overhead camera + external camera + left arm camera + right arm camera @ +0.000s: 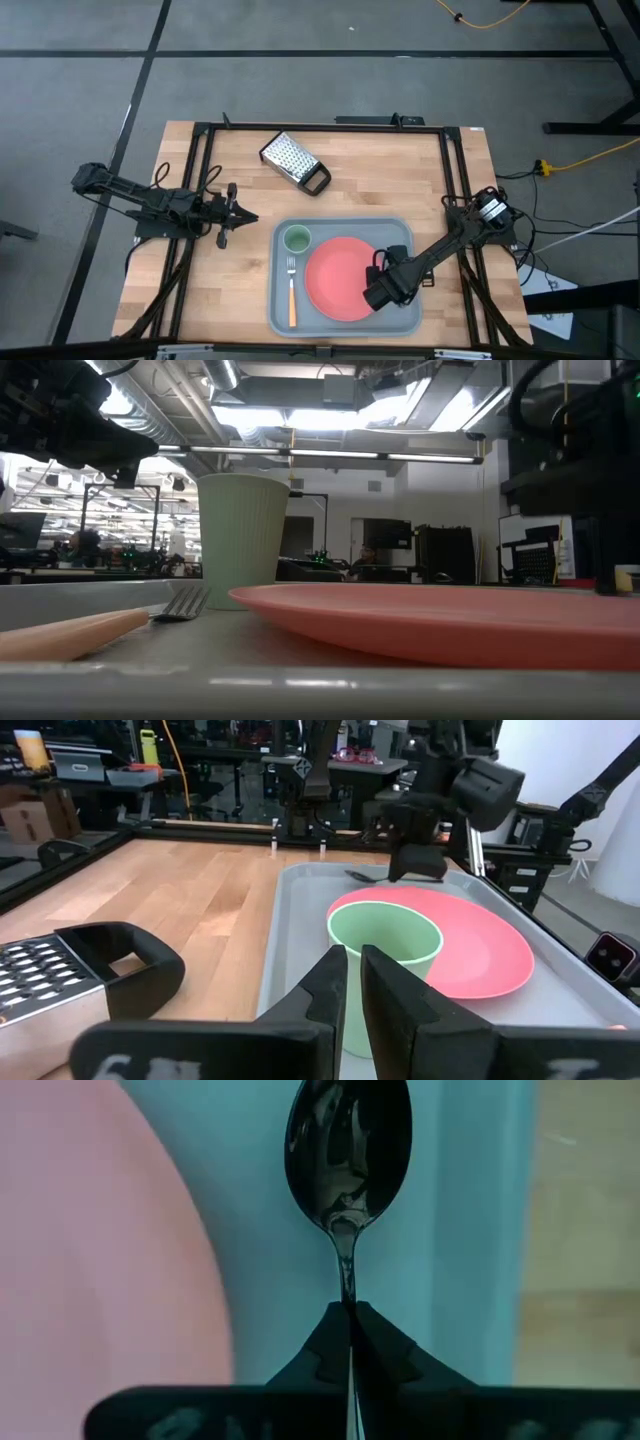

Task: Pick and place plate/cup/fork/spoon on tray
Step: Put the spoon on the serving tray to the right of the plate, then return to Home Position

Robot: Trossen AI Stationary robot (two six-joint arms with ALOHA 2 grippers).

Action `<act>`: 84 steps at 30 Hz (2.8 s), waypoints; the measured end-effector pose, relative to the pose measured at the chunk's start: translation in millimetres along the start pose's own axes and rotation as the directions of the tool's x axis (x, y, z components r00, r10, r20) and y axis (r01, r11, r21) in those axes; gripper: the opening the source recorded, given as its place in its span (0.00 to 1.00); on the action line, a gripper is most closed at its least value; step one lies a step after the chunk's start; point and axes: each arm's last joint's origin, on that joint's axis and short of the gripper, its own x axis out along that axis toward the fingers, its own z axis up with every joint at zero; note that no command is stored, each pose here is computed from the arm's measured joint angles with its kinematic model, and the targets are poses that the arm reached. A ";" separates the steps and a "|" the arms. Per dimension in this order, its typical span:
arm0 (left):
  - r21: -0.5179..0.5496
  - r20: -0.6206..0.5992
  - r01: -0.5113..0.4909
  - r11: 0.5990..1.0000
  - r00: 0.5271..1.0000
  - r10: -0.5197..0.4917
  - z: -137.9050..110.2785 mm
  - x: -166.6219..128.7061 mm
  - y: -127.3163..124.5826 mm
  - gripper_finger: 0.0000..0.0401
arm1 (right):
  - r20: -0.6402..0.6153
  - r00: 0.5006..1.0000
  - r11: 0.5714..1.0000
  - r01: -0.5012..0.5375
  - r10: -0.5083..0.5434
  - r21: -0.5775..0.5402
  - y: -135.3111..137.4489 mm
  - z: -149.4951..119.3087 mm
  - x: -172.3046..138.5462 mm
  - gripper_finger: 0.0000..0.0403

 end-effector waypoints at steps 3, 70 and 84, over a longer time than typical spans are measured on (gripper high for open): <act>0.000 0.000 0.000 1.000 1.000 0.000 0.0 0.0 0.0 0.08 | 0.026 0.999 0.999 -0.042 0.042 0.008 1.4 0.7 6.5 0.01; 0.000 0.000 0.003 1.000 1.000 -0.003 0.0 0.0 -0.1 0.08 | -0.166 0.419 -0.103 -0.170 0.893 -0.980 16.9 30.5 -54.7 0.13; 0.000 -0.001 0.003 1.000 1.000 -0.003 -0.1 0.0 -0.1 0.08 | -0.224 0.186 -0.195 -0.161 0.957 -0.967 -66.6 116.1 -25.8 0.13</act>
